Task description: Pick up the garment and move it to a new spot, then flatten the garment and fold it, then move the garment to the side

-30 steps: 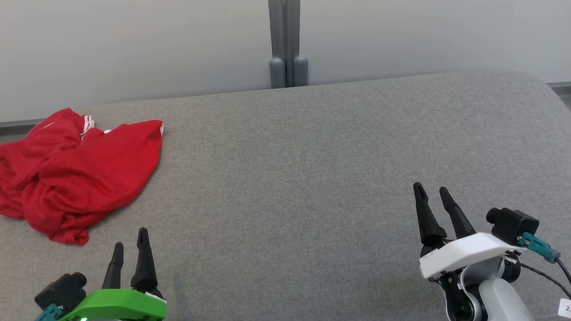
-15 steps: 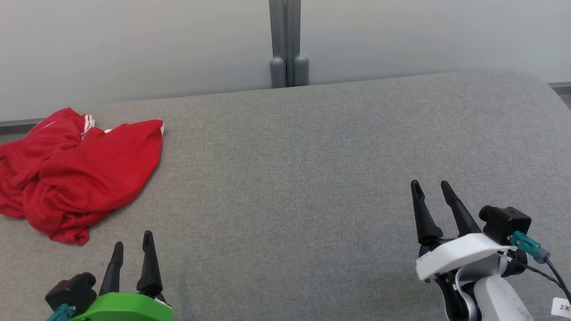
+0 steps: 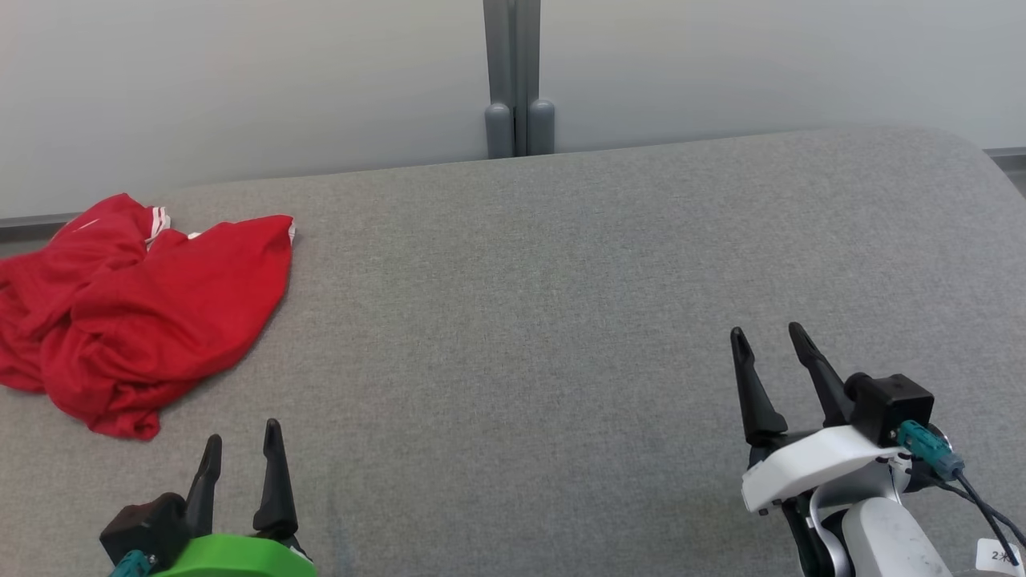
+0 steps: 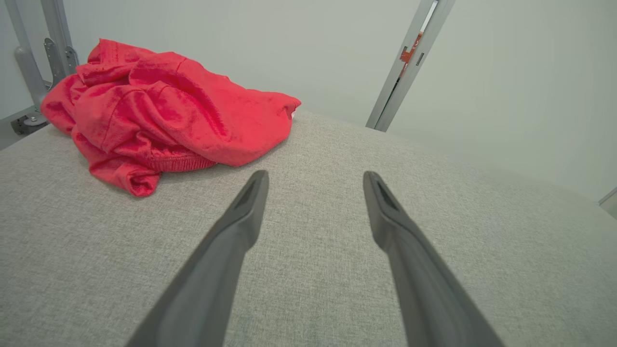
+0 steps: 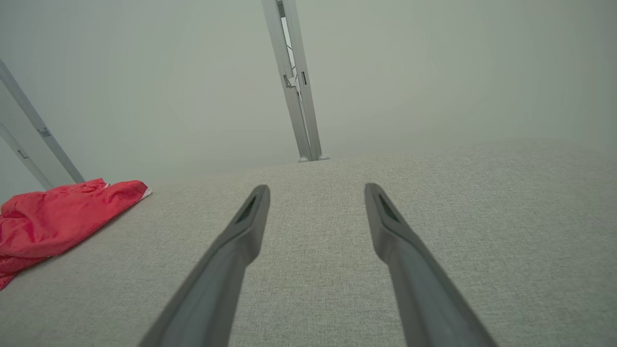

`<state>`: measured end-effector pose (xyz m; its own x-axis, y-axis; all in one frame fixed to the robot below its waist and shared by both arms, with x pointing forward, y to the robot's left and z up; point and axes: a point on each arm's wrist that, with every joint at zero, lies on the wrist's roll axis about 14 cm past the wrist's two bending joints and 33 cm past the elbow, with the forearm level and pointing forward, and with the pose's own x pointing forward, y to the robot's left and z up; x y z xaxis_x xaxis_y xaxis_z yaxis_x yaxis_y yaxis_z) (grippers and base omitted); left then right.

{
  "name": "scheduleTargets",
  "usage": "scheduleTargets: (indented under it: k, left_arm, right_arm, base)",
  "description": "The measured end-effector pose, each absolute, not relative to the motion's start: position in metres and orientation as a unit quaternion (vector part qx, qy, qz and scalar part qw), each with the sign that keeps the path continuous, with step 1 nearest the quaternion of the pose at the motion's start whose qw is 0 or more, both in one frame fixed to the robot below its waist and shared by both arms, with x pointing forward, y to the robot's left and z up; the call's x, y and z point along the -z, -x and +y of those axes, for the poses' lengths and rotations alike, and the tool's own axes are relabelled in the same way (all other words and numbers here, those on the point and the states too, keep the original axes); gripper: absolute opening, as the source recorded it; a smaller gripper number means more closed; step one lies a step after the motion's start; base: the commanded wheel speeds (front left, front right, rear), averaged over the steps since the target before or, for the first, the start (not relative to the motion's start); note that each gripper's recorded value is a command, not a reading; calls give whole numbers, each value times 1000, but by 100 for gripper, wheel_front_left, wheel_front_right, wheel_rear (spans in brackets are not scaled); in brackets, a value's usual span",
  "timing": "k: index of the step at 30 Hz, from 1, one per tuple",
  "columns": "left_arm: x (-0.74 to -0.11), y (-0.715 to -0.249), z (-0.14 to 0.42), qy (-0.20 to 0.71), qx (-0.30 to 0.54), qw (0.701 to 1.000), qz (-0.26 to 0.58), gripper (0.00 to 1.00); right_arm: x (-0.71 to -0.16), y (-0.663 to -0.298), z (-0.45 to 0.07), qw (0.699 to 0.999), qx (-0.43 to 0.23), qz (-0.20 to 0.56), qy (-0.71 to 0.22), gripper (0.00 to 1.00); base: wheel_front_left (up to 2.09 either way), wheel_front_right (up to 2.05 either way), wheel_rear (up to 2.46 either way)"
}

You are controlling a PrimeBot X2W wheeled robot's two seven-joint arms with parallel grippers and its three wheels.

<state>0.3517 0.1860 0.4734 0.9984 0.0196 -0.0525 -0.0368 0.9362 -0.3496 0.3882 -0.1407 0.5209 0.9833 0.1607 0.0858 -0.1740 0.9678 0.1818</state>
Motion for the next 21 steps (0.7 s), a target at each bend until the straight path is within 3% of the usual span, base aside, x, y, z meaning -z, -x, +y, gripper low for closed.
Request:
scheduleTargets:
  k: [21]
  left_arm:
    - [-471,-346,184,120,-3,993,18,100]
  right_arm:
    - [-512,-386,-150,996,-76,-34,-19,100]
  base:
    - [0,0,0]
